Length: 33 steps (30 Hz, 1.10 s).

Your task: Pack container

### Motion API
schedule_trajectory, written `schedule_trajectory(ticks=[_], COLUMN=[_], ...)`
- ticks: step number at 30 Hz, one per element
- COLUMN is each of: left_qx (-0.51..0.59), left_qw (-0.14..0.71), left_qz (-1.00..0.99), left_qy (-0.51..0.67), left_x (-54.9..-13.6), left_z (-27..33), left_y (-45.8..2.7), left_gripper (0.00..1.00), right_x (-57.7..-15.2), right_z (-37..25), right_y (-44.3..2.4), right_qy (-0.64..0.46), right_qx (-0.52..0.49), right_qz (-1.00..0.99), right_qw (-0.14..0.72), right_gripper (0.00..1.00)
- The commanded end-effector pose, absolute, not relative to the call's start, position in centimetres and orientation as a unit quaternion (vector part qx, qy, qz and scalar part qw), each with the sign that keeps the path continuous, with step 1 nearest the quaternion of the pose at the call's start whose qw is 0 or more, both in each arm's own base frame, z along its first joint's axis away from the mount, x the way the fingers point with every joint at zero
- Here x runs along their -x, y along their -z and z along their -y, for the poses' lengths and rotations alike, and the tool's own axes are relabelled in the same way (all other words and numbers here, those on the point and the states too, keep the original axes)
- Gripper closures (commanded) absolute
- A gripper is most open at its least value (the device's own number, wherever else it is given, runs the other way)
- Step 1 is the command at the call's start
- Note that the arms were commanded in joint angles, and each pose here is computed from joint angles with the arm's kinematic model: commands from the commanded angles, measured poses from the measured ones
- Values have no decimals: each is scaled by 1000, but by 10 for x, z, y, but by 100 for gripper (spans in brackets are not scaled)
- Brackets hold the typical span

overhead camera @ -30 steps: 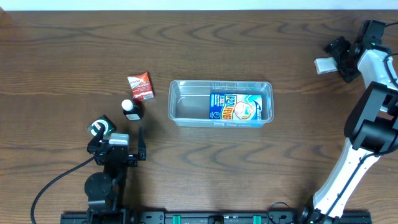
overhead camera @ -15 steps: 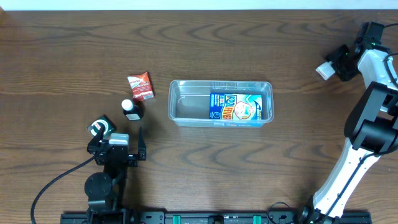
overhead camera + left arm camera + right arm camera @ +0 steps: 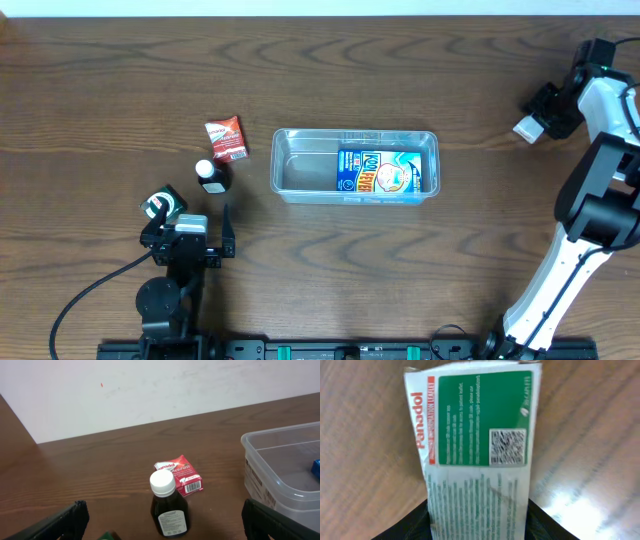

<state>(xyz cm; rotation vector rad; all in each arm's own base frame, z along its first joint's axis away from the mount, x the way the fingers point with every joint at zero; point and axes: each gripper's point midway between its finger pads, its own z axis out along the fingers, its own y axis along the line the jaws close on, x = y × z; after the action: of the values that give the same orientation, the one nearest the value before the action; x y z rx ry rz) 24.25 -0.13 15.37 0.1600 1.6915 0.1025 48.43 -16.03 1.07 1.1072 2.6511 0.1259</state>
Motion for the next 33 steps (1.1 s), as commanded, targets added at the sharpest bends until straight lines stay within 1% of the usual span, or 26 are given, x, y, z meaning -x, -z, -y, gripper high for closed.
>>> schedule_trajectory(ticks=[1, 3, 8, 9, 11, 15, 20, 24, 26, 27, 33], left_qx=[-70, -70, -70, -70, -70, -70, -70, -70, -70, -70, -70], left_qw=[647, 647, 647, 647, 647, 647, 647, 647, 647, 647, 647], left_qz=[-758, -758, -758, -758, -758, -758, -758, -758, -758, -758, -758], left_qy=[-41, -41, -41, -41, -41, -41, -41, -41, -41, -41, -41], left_x=[-243, -243, -243, -243, -243, -243, -243, -243, -243, -243, -243], left_z=[2, 2, 2, 2, 2, 2, 2, 2, 2, 2, 2], left_y=[-139, -139, -139, -139, -139, -139, -139, -139, -139, -139, -139], left_gripper=[2, 2, 2, 2, 2, 2, 2, 2, 2, 2, 2], right_x=[-491, -495, -502, -499, -494, -486, -477, -480, -480, -480, -474], right_z=[162, 146, 77, 69, 68, 95, 122, 132, 135, 136, 141], right_y=[-64, -84, -147, -158, -165, -148, -127, -115, -105, -100, -53], right_qy=[-42, -82, -258, -278, -271, -187, -91, -52, -42, -40, -34], right_qx=[-350, -313, -168, -151, -153, -226, -293, -309, -316, -322, -388], right_qz=[-918, -926, -921, -916, -919, -931, -931, -930, -929, -928, -912], right_qw=[181, 195, 241, 245, 244, 219, 197, 194, 187, 182, 131], right_gripper=[49, 48, 47, 47, 47, 44, 41, 34, 33, 30, 27])
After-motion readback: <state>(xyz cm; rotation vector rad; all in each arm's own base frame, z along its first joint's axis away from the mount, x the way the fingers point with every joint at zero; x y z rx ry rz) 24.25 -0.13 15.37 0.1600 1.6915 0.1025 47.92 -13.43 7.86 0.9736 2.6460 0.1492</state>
